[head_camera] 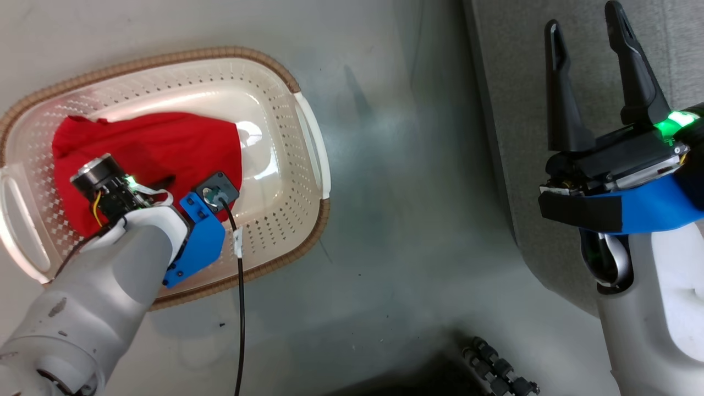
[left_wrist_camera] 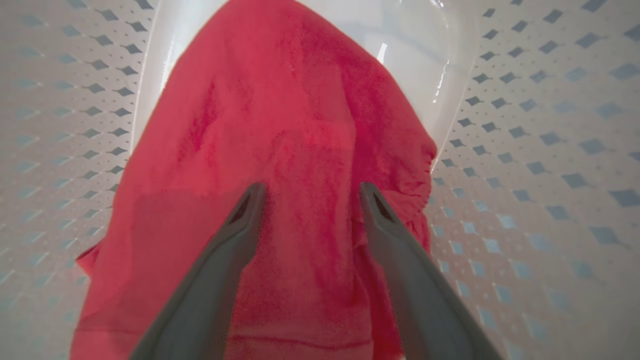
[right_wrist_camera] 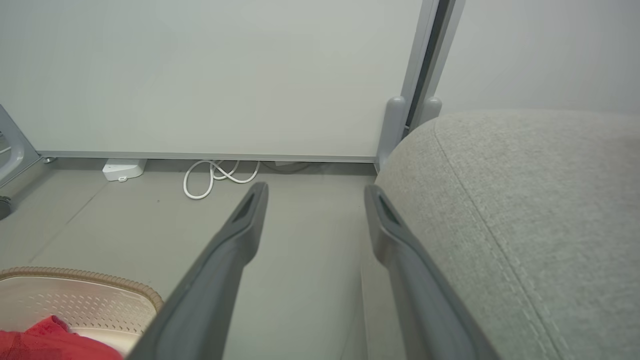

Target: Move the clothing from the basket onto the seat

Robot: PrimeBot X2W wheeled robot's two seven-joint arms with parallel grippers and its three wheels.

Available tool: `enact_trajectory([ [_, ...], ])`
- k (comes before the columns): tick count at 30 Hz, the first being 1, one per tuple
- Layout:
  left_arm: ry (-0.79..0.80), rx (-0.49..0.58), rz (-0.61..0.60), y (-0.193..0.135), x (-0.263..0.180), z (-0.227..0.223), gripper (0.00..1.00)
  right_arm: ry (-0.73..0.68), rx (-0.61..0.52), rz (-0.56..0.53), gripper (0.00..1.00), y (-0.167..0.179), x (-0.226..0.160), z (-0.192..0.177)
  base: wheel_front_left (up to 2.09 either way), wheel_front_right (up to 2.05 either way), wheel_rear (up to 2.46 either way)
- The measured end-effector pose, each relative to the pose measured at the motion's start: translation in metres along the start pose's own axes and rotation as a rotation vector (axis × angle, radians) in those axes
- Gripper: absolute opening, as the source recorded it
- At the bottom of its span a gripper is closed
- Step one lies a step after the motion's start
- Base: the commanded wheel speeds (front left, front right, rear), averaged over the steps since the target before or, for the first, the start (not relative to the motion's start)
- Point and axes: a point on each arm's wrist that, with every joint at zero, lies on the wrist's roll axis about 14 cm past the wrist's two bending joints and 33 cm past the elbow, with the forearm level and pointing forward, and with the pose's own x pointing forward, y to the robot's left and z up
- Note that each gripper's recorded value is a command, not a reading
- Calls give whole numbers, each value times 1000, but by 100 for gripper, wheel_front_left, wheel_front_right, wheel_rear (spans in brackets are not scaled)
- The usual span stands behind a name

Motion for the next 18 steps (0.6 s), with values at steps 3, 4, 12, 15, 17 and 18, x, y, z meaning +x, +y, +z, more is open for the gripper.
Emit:
enact_trajectory([
  [3,55,-1,-10,1,9,-12,100,15,-6,2,100,-1,3,-10,0,0,0],
  [4,74,-2,-12,2,12,-15,100,15,-8,3,100,-1,4,-11,0,0,0],
  [12,119,-5,-38,4,35,-25,100,37,-22,3,100,-5,10,-30,0,0,0],
  [15,120,0,-47,2,41,-27,100,47,-24,2,100,-5,11,-36,0,0,0],
  [17,126,2,-51,2,45,-29,100,54,-25,1,100,-5,11,-40,0,0,0],
  [18,129,2,-52,2,46,-29,100,54,-25,1,100,-5,11,-41,0,0,0],
])
